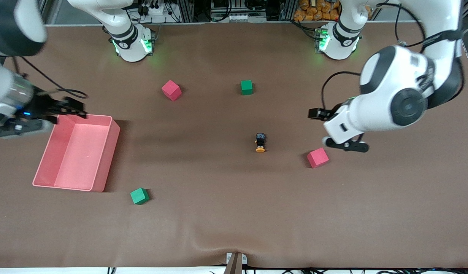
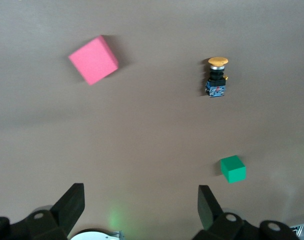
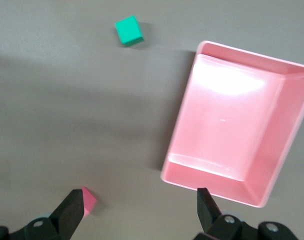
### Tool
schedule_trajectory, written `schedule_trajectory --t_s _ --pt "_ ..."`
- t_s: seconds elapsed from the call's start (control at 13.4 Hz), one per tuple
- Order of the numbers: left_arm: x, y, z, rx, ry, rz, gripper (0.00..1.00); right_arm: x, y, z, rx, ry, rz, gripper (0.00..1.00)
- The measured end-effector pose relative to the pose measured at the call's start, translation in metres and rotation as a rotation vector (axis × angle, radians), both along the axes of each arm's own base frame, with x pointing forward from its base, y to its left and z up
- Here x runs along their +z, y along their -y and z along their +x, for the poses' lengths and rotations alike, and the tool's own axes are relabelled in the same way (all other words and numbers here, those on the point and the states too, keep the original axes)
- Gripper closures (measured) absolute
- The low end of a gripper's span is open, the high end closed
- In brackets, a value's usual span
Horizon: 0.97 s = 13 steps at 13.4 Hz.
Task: Place and upright button with both arms
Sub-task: 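Retract the right gripper while the left gripper reaches the button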
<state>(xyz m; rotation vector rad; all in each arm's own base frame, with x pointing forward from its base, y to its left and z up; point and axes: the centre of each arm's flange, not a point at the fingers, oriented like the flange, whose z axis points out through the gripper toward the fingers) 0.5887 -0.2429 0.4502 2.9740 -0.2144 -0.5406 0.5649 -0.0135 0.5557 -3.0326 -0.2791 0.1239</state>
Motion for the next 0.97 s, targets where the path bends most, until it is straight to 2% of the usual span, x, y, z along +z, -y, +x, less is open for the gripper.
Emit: schedule_trajectory --t_s 0.22,0.45,0.75,0.97 --pt "-0.028 0.049 0.0 0.057 -0.035 0.054 0.0 0.025 0.052 -0.023 0.002 -0.07 -0.023 0.0" --pt "-0.05 0.089 -0.005 0.082 -0.045 0.097 0.0 0.053 0.057 -0.034 -0.006 -0.095 -0.036 0.0" --pt "-0.085 0.135 -0.014 0.153 -0.022 0.133 0.0 0.073 0.071 -0.043 -0.044 -0.073 -0.04 0.0" --pt "-0.117 0.152 -0.011 0.186 0.006 0.128 0.0 0.083 0.076 -0.05 -0.136 -0.063 -0.05 0.0"
